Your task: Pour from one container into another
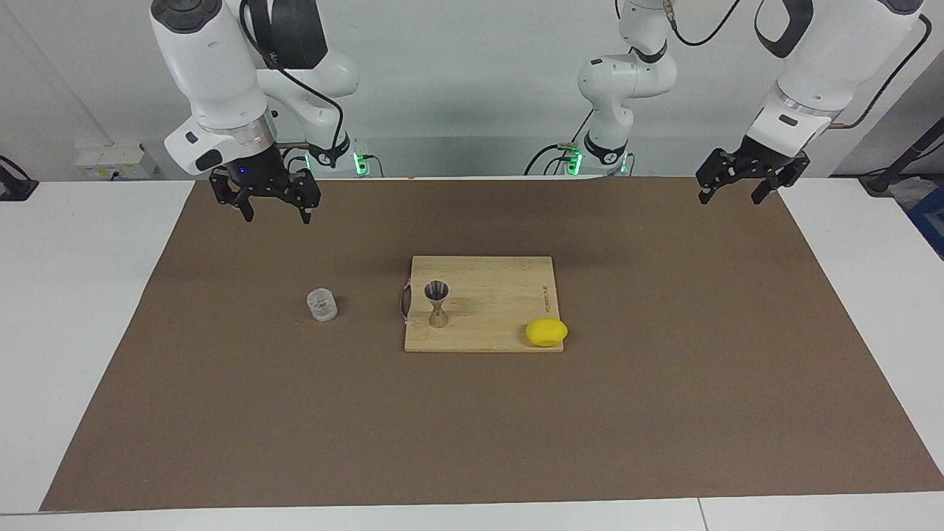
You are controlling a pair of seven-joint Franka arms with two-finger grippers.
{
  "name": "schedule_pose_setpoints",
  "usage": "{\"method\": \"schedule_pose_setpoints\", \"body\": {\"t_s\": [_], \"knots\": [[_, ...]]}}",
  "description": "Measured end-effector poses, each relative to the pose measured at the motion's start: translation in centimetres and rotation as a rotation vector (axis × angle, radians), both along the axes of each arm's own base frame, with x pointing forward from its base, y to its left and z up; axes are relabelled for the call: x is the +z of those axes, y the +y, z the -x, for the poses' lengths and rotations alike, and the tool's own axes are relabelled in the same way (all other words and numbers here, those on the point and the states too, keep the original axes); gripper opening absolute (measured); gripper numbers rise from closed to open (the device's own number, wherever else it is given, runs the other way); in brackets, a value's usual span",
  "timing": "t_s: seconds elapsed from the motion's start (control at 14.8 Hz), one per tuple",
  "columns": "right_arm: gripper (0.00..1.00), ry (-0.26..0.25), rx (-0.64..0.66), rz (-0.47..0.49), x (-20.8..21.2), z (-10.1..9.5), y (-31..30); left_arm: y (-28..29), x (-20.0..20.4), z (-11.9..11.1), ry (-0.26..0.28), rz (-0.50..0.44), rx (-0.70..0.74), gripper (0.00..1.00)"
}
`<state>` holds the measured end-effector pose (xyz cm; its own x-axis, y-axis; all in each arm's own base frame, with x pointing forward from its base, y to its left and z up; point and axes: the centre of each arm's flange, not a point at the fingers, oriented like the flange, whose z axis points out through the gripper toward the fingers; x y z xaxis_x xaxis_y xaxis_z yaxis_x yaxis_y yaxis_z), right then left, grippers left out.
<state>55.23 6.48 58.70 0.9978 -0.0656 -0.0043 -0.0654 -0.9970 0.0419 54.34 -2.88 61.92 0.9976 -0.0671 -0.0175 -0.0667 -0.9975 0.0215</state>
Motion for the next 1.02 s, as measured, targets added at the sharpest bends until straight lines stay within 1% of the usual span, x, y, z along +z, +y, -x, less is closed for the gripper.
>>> {"method": "schedule_pose_setpoints", "body": {"t_s": [0.2, 1.02], "knots": [[1.0, 0.005, -0.022, -0.005, -0.1, -0.1, -1.16, 0.0, 0.0, 0.0, 0.0, 0.0, 0.0, 1.0], [1.0, 0.006, -0.023, -0.013, -0.12, -0.09, -1.09, 0.0, 0.0, 0.0, 0.0, 0.0, 0.0, 1.0]]}}
